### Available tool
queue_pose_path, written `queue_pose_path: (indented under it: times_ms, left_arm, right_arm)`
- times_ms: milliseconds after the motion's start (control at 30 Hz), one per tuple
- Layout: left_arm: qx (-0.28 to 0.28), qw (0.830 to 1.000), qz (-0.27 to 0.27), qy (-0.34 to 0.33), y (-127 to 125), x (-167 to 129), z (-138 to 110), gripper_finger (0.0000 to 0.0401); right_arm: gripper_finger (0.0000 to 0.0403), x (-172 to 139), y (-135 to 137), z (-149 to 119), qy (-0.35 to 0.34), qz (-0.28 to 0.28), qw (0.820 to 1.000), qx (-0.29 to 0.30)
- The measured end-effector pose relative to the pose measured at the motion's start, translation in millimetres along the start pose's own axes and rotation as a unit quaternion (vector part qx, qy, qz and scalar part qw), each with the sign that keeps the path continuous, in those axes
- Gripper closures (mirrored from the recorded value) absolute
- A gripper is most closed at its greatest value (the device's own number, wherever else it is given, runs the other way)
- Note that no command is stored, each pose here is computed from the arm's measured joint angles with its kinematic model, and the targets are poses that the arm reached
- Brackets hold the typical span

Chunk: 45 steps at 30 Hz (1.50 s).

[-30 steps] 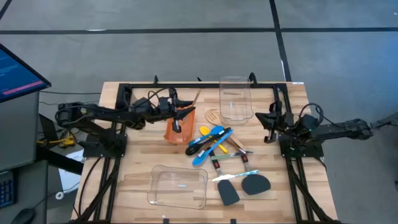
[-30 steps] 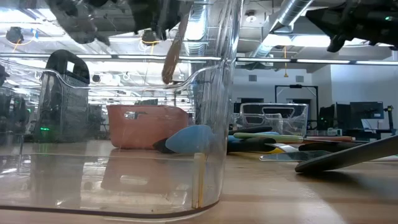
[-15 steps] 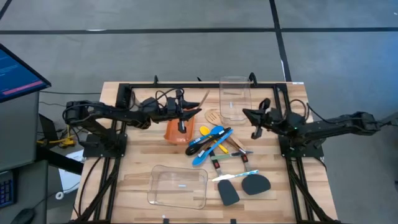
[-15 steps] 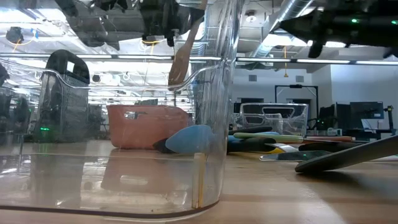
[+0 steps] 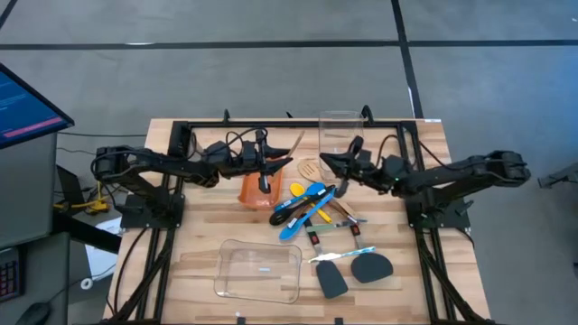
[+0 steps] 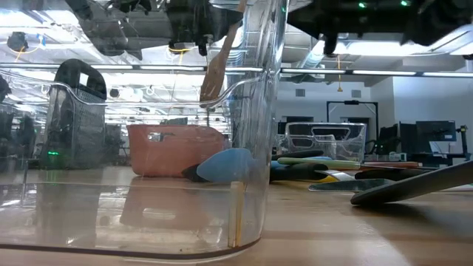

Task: Pick & Place Kitchen Items
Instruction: Put the brown spatula into the top transparent bin

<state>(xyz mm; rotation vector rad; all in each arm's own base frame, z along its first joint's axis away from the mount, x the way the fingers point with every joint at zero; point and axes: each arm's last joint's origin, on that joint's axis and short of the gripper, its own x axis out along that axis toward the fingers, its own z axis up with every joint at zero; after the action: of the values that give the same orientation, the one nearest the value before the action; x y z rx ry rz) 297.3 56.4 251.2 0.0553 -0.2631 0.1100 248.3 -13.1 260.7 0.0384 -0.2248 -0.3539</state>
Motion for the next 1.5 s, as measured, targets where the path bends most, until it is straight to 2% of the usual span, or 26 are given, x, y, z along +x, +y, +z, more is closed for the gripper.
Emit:
queue_pose_path:
  times_ms: [233,633,900,1033,1333,1500]
  left_arm:
    - [0.000,1.000,0.000,0.001,0.0,-0.1,-0.2,0.0345]
    - [-0.001,1.000,0.000,0.005,-0.1,-0.6,-1.2,0.0345]
    - [-0.001,1.000,0.000,0.012,-0.2,-0.9,-2.8,0.0345]
    - [-0.001,1.000,0.000,0.013,-0.2,-0.9,-3.0,0.0344]
    - [-0.001,1.000,0.000,0.014,-0.2,-0.9,-3.2,0.0344]
    - [-0.001,1.000,0.000,0.015,-0.3,-0.9,-3.5,0.0344]
  right_arm:
    - [0.0403,22.0,6.4,11.3,-0.015,-0.002,1.000,0.005]
    - [0.0403,53.4,18.4,-2.3,0.006,-0.001,1.000,-0.002]
    - [0.0399,59.0,20.3,-1.8,0.013,-0.001,1.000,-0.005]
    - [0.0368,60.5,20.8,-1.1,0.018,-0.001,1.000,-0.007]
    - [0.0246,60.2,23.5,-2.0,0.027,0.003,1.000,-0.009]
    - [0.0192,60.0,24.1,-1.7,0.025,0.006,1.000,-0.008]
